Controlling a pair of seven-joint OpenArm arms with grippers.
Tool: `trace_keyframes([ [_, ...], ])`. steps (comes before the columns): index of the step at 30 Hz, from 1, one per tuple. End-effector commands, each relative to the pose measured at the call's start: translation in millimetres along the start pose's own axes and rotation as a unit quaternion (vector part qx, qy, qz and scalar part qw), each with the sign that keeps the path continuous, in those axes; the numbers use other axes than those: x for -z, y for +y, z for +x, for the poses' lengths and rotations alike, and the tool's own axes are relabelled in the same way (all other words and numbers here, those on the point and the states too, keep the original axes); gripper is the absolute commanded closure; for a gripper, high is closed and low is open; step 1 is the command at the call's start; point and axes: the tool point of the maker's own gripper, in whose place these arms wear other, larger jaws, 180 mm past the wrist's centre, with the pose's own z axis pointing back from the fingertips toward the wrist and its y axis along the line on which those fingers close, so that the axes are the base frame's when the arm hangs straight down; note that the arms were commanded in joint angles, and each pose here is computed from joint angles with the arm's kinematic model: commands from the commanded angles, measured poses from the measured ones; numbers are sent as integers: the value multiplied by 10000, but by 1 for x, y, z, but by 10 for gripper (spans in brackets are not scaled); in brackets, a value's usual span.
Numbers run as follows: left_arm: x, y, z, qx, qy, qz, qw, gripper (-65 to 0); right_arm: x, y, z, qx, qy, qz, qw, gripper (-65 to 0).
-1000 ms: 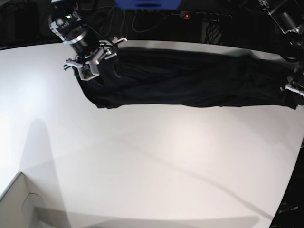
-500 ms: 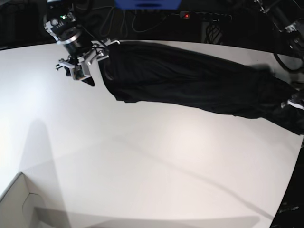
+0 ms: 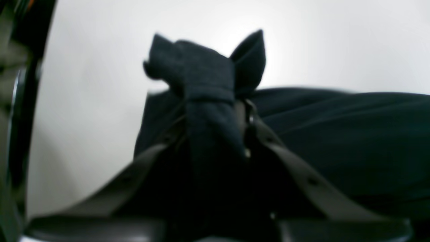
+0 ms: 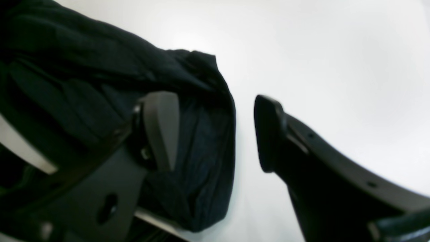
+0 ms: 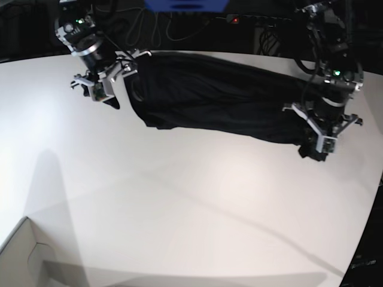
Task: Layout the t-shirt on the table in an organized manner, then fold the t-shirt properly
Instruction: 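Lift the bundle end with the left gripper and fold it toward the right gripper, then lay the folded end onto the strip and press it with the left gripper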
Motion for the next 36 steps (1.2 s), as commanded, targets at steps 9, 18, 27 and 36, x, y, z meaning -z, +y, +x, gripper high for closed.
trace_keyframes([
  [9, -4, -37, -1, 613, 83, -138, 9980, -2, -2, 0, 13, -9, -239, 18, 9997, -362],
  [18, -6, -64, -6, 835, 126, -490, 9952, -2, 0, 1, 15, -10, -272, 40, 9996, -362],
  [27, -4, -68, -4, 811, 99, -534, 9952, -1, 0, 2, 15, -9, -273, 47, 9996, -362],
  [36, -6, -103, 0, 1118, 31, -1010, 9886, -5, 0, 2, 15, -9, -273, 55, 9996, -362],
])
